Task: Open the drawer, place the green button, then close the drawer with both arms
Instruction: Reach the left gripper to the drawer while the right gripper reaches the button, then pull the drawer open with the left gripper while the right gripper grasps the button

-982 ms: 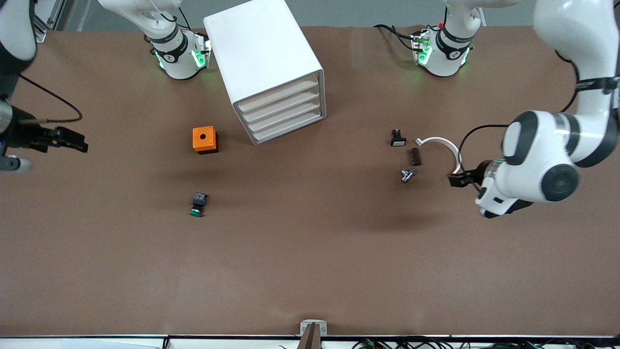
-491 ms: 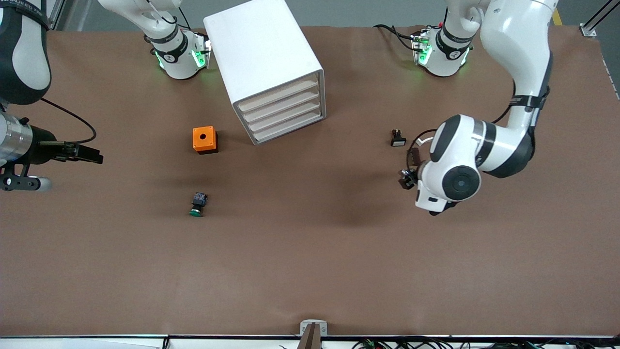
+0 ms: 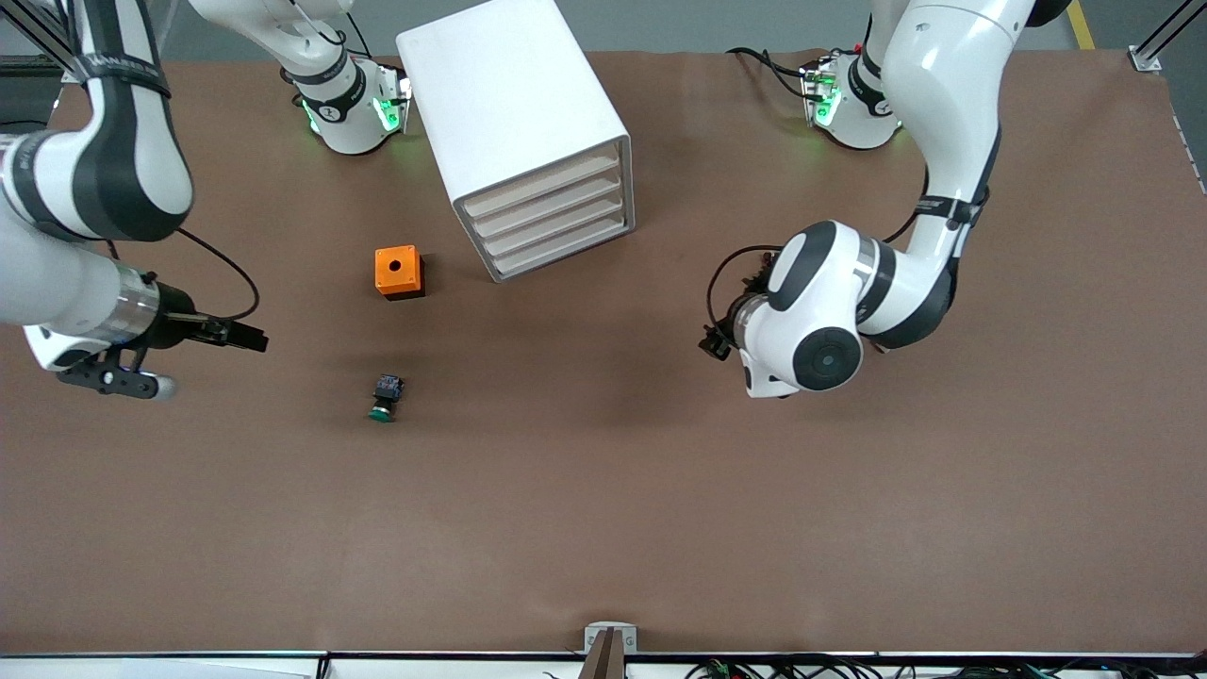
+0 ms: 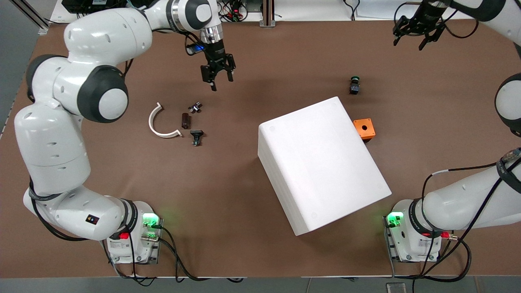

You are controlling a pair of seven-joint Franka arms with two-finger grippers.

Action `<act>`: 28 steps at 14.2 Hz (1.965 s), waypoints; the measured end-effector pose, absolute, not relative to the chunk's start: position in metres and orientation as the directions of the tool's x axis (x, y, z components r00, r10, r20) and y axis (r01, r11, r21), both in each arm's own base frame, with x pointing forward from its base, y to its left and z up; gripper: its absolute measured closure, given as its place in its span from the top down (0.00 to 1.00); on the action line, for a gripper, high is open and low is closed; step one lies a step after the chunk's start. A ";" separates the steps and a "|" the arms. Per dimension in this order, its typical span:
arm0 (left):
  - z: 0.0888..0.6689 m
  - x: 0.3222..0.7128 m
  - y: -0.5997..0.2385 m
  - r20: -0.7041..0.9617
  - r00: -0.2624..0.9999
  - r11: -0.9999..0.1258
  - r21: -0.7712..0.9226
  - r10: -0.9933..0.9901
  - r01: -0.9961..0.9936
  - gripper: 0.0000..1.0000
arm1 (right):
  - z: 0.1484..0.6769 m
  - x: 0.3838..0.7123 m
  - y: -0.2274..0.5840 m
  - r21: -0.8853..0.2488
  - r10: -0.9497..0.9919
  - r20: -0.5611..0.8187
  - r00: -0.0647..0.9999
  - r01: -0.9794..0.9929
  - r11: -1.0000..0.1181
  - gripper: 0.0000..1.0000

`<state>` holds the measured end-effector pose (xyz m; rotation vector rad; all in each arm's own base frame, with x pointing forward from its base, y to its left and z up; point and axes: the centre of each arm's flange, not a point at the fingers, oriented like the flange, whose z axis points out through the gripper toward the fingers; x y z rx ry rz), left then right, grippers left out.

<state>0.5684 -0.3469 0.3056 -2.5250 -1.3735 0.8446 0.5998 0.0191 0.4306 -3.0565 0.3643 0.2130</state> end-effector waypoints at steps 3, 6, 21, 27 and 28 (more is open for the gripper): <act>0.285 0.562 -0.377 -0.433 0.273 -0.469 -0.452 0.859 0.758 1.00 | 0.411 0.596 0.043 -0.030 -0.289 -0.125 0.949 -0.295 -0.955 1.00; 0.271 0.558 -0.398 -0.491 0.115 -0.395 -0.516 0.863 0.760 1.00 | 0.387 0.591 0.062 -0.035 -0.345 -0.083 0.935 -0.348 -0.937 1.00; 0.163 0.486 -0.462 -0.298 -0.323 -0.143 -0.893 0.898 0.427 0.55 | 0.236 0.582 0.120 -0.051 -0.473 0.032 0.880 -0.471 -0.880 1.00; 0.141 0.463 -0.477 -0.236 -0.327 -0.107 -0.924 0.915 0.368 0.52 | 0.200 0.583 0.132 -0.035 -0.416 0.034 0.909 -0.415 -0.909 1.00; 0.138 0.457 -0.481 -0.229 -0.321 -0.105 -0.927 0.919 0.360 0.52 | 0.192 0.582 0.132 -0.032 -0.409 0.034 0.912 -0.408 -0.912 1.00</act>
